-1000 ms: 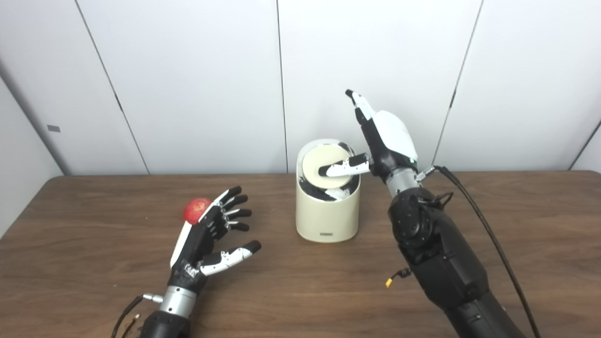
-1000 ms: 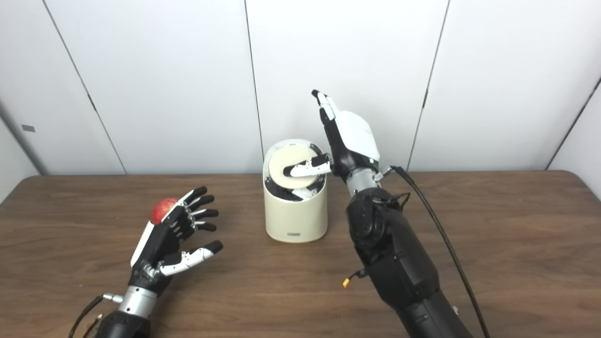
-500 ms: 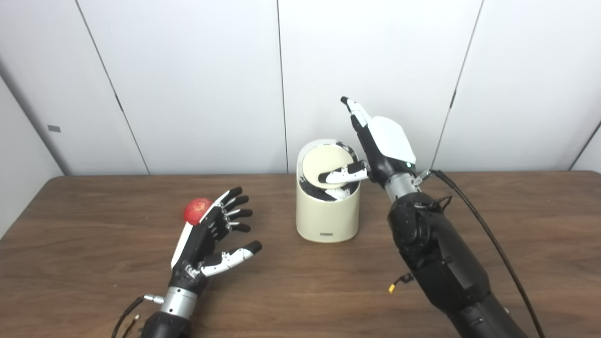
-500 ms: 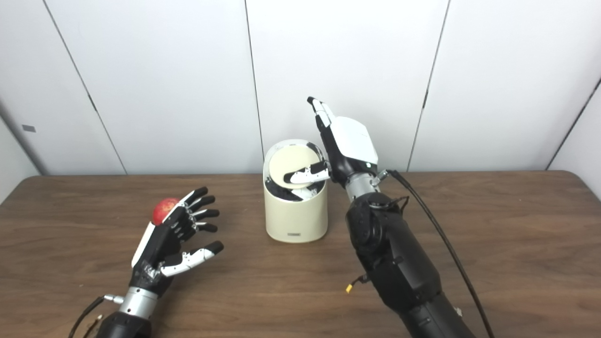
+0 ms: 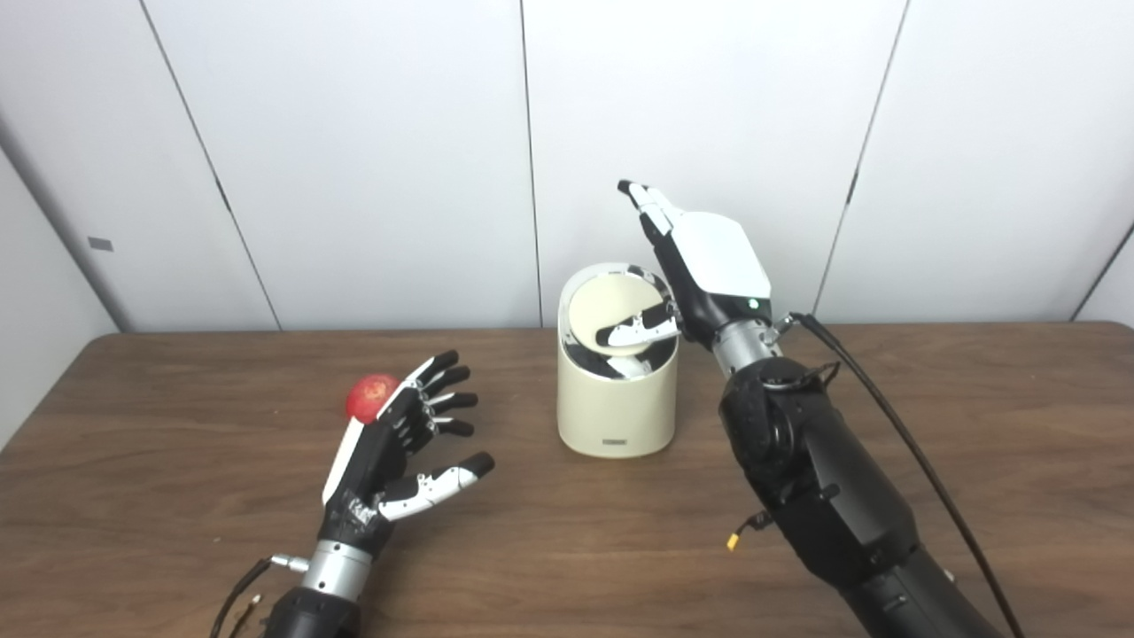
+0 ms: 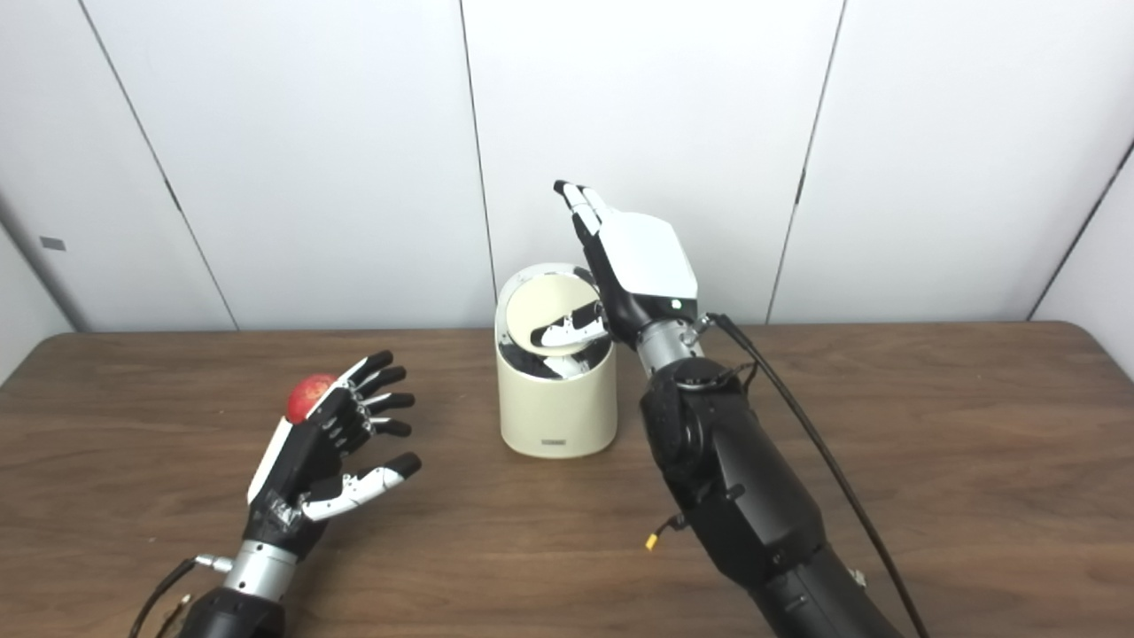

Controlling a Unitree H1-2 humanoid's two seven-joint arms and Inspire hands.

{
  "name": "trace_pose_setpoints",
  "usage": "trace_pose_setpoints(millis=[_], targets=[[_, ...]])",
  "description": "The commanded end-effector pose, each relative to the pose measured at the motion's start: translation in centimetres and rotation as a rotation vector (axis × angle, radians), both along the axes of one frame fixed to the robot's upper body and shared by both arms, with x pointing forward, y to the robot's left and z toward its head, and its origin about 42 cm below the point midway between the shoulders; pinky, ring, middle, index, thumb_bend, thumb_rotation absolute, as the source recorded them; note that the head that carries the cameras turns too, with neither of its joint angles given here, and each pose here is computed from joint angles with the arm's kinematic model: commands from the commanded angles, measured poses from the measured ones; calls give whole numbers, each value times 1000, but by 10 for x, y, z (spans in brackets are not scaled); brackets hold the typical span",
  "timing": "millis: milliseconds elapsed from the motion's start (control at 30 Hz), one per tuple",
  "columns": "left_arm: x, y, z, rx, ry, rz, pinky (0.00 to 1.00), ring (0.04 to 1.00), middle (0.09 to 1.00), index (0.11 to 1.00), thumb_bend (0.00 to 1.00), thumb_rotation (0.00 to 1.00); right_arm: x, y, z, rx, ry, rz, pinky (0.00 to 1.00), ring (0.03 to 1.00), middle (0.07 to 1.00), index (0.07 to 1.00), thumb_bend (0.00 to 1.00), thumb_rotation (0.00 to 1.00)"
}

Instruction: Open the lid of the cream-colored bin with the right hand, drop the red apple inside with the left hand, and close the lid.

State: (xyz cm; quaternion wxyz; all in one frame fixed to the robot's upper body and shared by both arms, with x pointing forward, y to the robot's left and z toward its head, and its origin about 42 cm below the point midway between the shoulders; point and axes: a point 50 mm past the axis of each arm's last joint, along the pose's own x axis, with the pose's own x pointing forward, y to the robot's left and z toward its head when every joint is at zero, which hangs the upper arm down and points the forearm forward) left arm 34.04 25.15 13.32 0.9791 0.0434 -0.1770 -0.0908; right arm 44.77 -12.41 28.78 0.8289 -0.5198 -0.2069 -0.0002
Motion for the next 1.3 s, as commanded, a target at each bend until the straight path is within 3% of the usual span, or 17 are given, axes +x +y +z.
trace_pose_setpoints(millis=[0,100,200,400,533,667,800,967,1200,1267], targets=[[5,0,15,-11,-58,-10,644,769,860,907,710,123,-1,-1,19,56,-39,28,756,874,948,940,940,264],[5,1,14,-11,-55,-11,646,768,860,907,716,128,-5,-5,27,191,-28,82,741,894,954,933,922,278],[6,0,14,-13,-56,-12,643,764,858,907,718,126,-11,-10,36,359,-29,128,813,923,945,916,890,314],[7,0,13,-16,-54,-16,640,765,857,905,714,117,-25,-26,34,502,-37,154,690,844,912,932,674,510],[7,-1,13,-14,-56,-14,637,760,853,904,715,117,-37,-40,15,587,-18,142,708,830,897,943,634,482],[7,-1,13,-17,-58,-17,637,761,853,897,702,97,-51,-72,-35,719,8,95,737,836,891,935,638,475],[6,-3,14,-15,-64,-17,612,737,823,850,698,85,-71,-100,-85,819,36,30,770,855,900,927,657,381],[4,-3,15,-17,-66,-26,575,710,807,829,694,69,-86,-125,-126,865,28,28,819,858,908,927,759,380],[2,-7,18,-17,-64,-35,563,715,814,838,680,52,-94,-130,-128,868,1,-2,782,838,895,910,816,322],[1,-8,21,-41,-61,-26,548,701,798,816,679,96,-95,-133,-124,865,-9,2,786,840,898,911,806,301]])
